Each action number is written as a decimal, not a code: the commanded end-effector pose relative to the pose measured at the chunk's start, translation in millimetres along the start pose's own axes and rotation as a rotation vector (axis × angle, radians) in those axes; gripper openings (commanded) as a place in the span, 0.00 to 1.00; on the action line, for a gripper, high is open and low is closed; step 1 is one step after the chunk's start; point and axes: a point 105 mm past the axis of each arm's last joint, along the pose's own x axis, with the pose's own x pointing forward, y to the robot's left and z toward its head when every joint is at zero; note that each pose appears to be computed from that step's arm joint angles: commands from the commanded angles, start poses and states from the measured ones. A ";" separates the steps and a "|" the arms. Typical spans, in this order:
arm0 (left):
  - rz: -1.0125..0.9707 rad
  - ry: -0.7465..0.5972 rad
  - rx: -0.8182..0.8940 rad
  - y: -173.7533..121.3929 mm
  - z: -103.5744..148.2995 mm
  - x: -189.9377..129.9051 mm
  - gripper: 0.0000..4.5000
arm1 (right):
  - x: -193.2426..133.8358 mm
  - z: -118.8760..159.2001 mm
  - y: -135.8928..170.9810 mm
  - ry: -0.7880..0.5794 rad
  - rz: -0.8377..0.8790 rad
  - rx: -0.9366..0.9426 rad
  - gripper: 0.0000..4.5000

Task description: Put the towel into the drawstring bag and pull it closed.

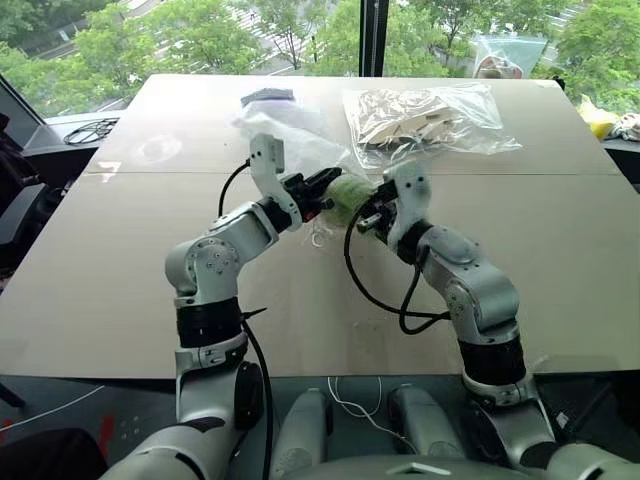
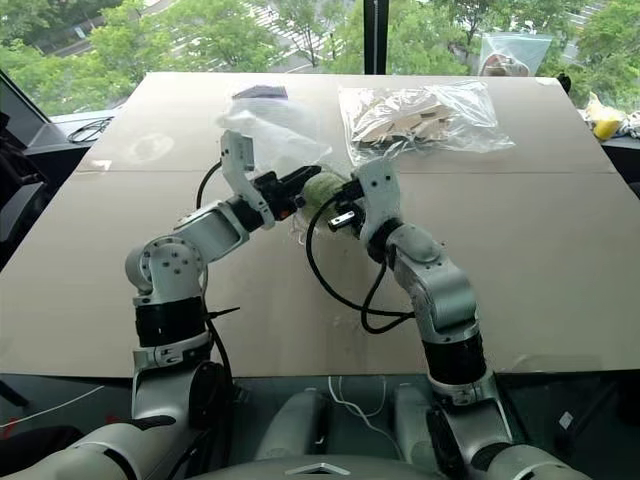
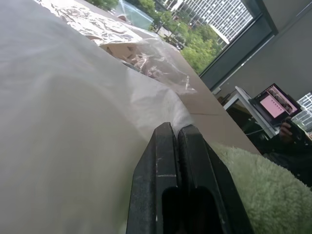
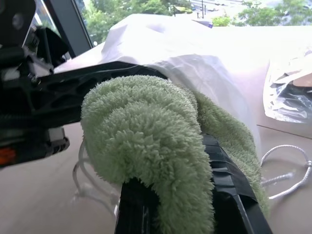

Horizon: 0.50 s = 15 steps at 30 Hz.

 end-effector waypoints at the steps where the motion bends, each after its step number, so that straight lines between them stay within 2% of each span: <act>1: -0.067 -0.002 -0.007 -16.8 -0.6 0.6 0.00 | 2.2 18.1 -0.8 -0.072 -0.013 0.137 0.01; 8: -0.191 -0.065 -0.093 -43.2 5.7 -0.7 0.00 | 3.0 -4.8 15.3 0.018 0.094 0.254 0.01; 15: -0.230 -0.065 -0.154 -48.9 -1.0 -7.9 0.00 | -2.3 6.2 26.7 -0.047 0.192 0.611 0.01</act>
